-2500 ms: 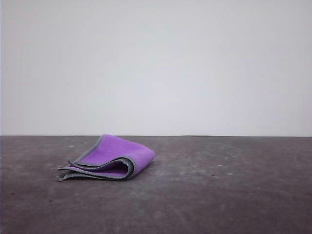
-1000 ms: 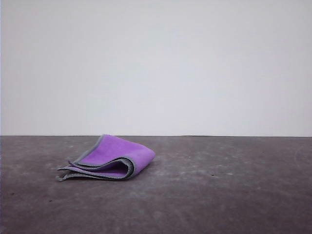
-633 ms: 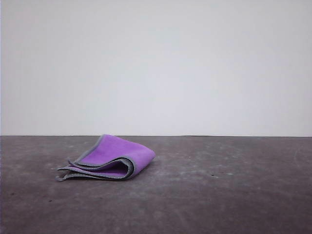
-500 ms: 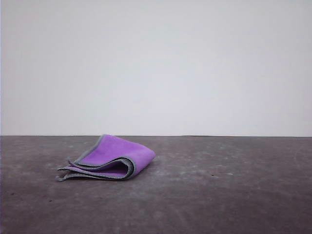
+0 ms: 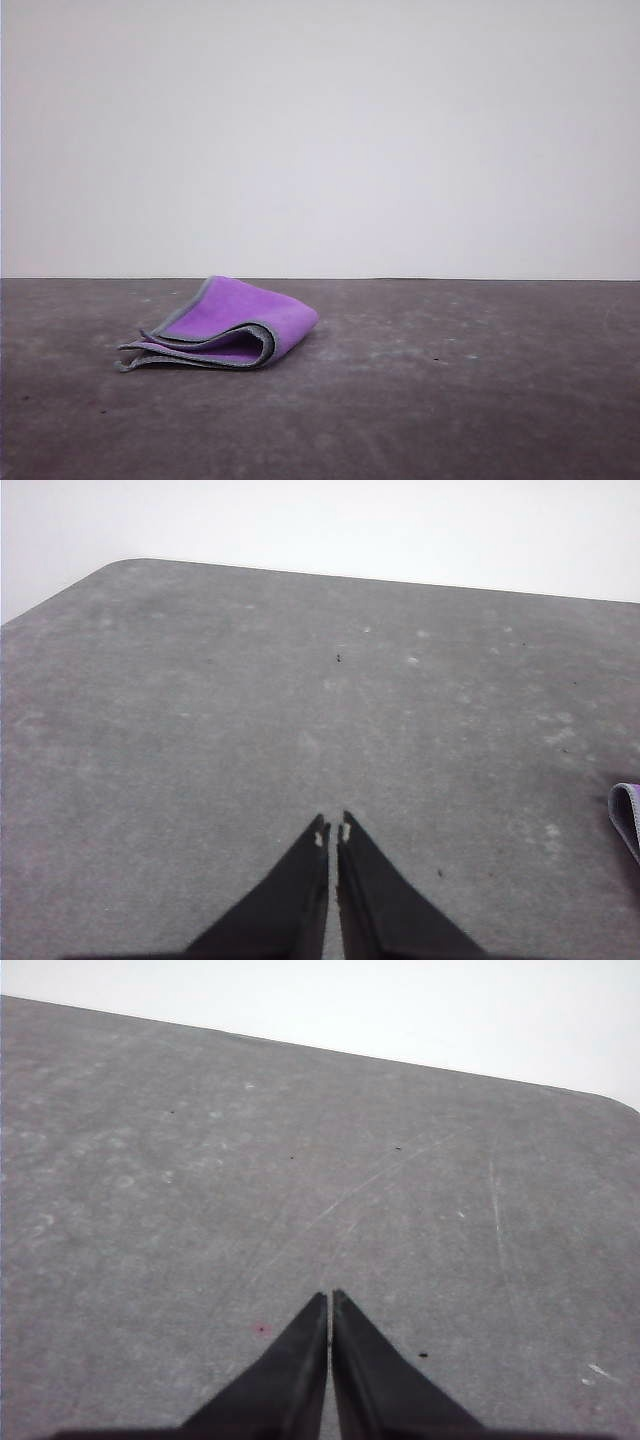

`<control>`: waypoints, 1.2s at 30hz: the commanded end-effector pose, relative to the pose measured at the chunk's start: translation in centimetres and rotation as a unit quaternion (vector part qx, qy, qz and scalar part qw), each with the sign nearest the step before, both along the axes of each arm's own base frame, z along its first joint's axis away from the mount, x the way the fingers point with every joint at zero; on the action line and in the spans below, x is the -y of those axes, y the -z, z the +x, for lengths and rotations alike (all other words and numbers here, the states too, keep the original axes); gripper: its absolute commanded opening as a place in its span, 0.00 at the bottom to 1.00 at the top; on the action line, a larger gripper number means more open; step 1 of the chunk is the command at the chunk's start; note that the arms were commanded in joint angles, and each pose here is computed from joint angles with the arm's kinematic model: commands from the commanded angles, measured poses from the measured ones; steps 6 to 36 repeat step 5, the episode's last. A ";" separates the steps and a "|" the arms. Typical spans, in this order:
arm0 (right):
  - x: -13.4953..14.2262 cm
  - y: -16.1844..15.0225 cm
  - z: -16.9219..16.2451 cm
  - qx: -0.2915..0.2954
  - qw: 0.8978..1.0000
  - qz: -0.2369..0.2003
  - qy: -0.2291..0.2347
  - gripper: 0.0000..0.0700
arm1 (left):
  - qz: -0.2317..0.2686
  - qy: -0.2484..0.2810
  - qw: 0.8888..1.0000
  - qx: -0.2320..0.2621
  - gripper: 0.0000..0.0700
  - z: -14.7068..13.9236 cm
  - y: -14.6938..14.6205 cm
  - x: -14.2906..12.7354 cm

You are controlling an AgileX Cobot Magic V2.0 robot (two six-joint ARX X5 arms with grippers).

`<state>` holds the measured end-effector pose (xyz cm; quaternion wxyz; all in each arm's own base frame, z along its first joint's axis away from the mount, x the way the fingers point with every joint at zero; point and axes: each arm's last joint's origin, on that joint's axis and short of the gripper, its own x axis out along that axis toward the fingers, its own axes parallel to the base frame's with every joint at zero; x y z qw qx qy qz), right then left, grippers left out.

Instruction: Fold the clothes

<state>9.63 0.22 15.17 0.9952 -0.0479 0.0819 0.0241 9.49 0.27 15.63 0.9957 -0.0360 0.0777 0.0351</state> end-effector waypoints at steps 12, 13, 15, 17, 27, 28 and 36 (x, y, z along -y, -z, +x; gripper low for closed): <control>0.0 0.0 0.0 0.003 1.000 0.006 0.001 0.00 | -0.003 -0.001 1.000 -0.012 0.00 0.1 0.7 0.0; 0.0 0.0 0.0 0.003 1.000 0.006 0.001 0.00 | -0.003 -0.001 1.000 -0.012 0.00 0.1 0.7 0.0; 0.0 0.0 0.0 0.003 1.000 0.006 0.001 0.00 | -0.003 -0.001 1.000 -0.012 0.00 0.1 0.7 0.0; 0.0 0.0 0.0 0.003 1.000 0.006 0.001 0.00 | -0.003 -0.001 1.000 -0.012 0.00 0.1 0.7 0.0; 0.0 0.0 0.0 0.003 1.000 0.006 0.001 0.00 | -0.003 -0.001 1.000 -0.012 0.00 0.1 0.7 0.0; 0.0 0.0 0.0 0.003 1.000 0.006 0.001 0.00 | -0.003 -0.001 1.000 -0.012 0.00 0.1 0.7 0.0; 0.0 0.0 0.0 0.003 1.000 0.006 0.001 0.00 | -0.003 -0.001 1.000 -0.012 0.00 0.1 0.7 0.0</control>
